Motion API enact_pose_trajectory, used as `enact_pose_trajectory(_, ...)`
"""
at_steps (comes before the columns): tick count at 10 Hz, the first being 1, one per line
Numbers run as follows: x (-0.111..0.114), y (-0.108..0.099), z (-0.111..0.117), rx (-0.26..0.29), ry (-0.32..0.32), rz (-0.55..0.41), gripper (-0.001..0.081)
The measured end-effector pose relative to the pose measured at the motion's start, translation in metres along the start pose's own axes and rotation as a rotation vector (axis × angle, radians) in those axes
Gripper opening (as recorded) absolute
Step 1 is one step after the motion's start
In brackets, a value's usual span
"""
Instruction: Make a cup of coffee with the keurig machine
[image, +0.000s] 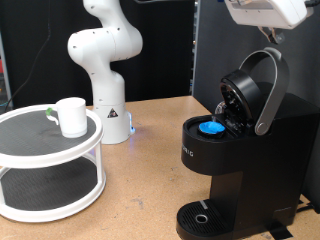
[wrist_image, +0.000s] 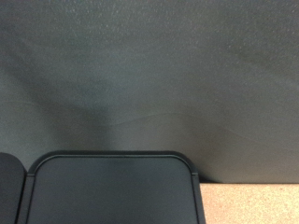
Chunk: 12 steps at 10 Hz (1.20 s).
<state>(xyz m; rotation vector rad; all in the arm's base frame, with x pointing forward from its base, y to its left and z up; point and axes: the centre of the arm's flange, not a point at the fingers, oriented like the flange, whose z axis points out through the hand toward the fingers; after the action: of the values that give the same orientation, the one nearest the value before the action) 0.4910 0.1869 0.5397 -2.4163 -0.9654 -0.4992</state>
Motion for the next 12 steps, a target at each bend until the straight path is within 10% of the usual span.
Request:
enact_pose_trajectory(6, -0.002, 0.008, 0.016, -0.001, -0.02, -0.005, 0.0002)
enact_pose_trajectory(12, -0.037, 0.041, -0.027, 0.02, -0.072, -0.058, 0.0002)
